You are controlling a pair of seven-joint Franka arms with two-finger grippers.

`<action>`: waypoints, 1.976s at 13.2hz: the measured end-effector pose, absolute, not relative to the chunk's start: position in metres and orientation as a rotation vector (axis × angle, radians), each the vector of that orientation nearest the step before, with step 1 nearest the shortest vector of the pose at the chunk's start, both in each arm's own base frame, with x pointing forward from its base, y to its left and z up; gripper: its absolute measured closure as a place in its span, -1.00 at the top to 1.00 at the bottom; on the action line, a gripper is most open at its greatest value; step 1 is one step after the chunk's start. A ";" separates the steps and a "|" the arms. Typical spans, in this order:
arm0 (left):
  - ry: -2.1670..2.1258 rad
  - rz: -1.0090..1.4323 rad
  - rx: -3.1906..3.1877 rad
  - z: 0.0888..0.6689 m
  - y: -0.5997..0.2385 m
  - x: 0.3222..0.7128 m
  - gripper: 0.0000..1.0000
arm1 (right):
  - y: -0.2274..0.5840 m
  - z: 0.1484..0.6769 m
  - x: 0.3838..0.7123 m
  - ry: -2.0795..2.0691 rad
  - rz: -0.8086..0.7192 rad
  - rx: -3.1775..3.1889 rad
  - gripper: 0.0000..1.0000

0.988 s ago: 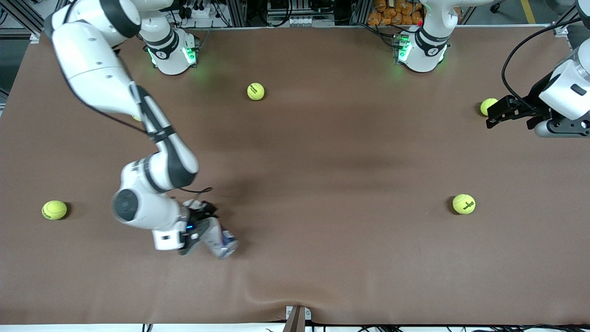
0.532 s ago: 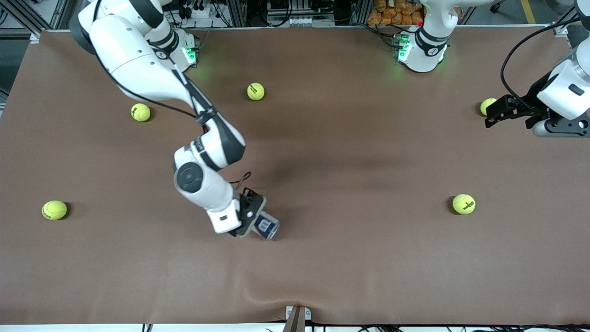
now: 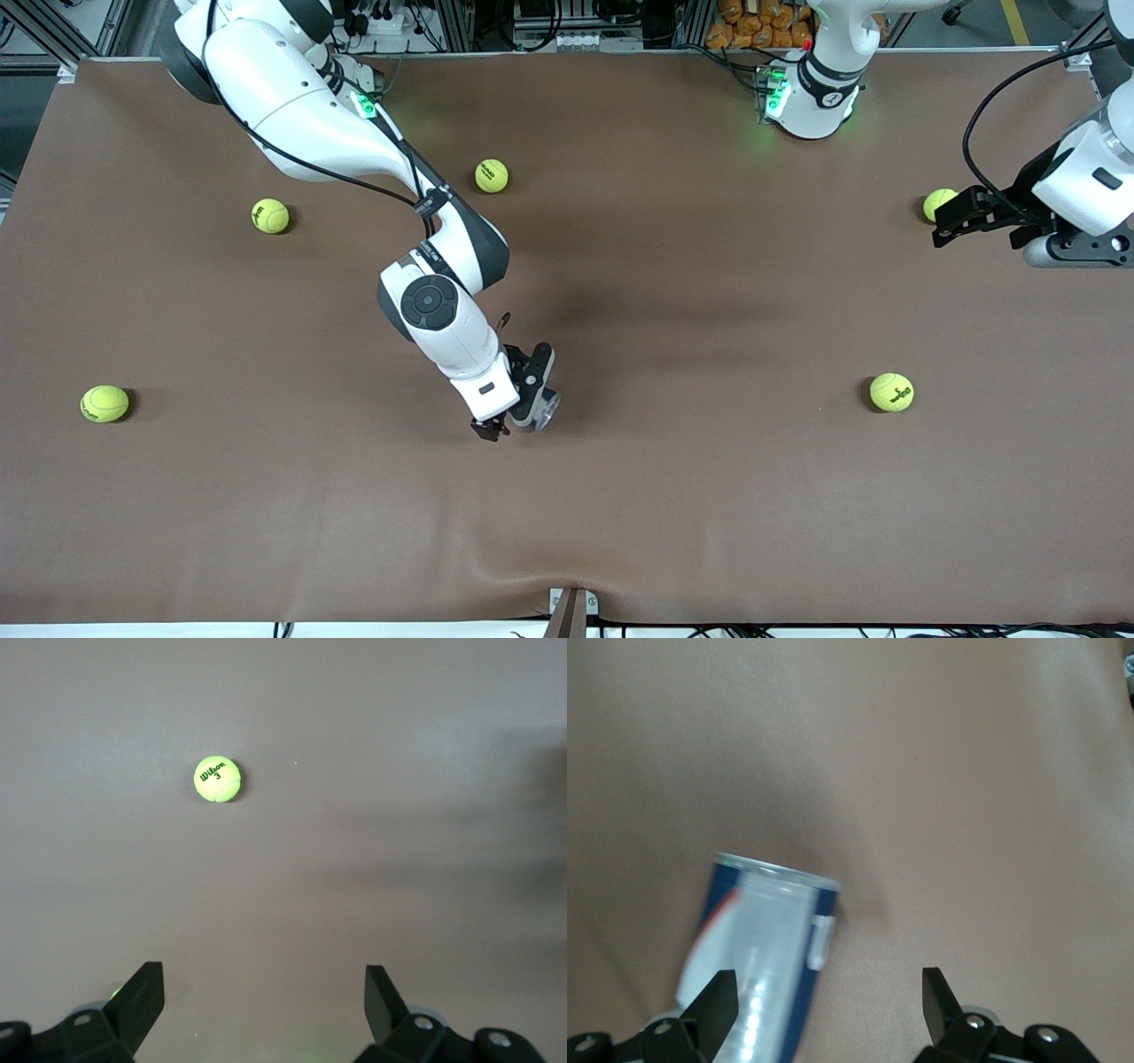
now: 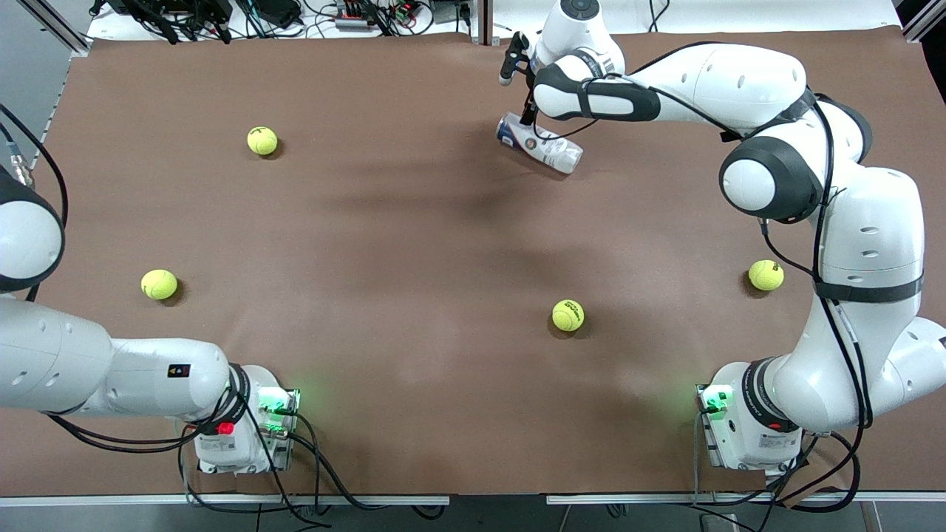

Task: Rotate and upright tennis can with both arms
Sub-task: 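Lay the can down and open the right gripper while the left gripper advances, then withdraw the right gripper while the left gripper approaches the can's end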

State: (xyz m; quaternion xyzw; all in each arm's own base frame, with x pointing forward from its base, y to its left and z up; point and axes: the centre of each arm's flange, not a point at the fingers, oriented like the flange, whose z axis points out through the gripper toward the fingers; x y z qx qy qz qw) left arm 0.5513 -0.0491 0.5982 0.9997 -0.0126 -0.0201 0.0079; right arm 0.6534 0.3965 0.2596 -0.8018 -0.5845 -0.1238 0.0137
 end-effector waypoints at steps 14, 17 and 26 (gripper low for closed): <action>-0.033 -0.265 2.716 0.537 -0.088 0.577 1.00 | 0.278 0.323 0.702 -0.879 -0.274 -2.978 1.00; -0.126 -0.309 2.599 0.506 -0.096 0.588 1.00 | 0.204 0.347 0.716 -0.665 -0.169 -3.021 1.00; -0.226 -0.478 2.265 0.407 -0.111 0.607 1.00 | 0.009 0.480 0.684 -0.201 0.083 -3.113 1.00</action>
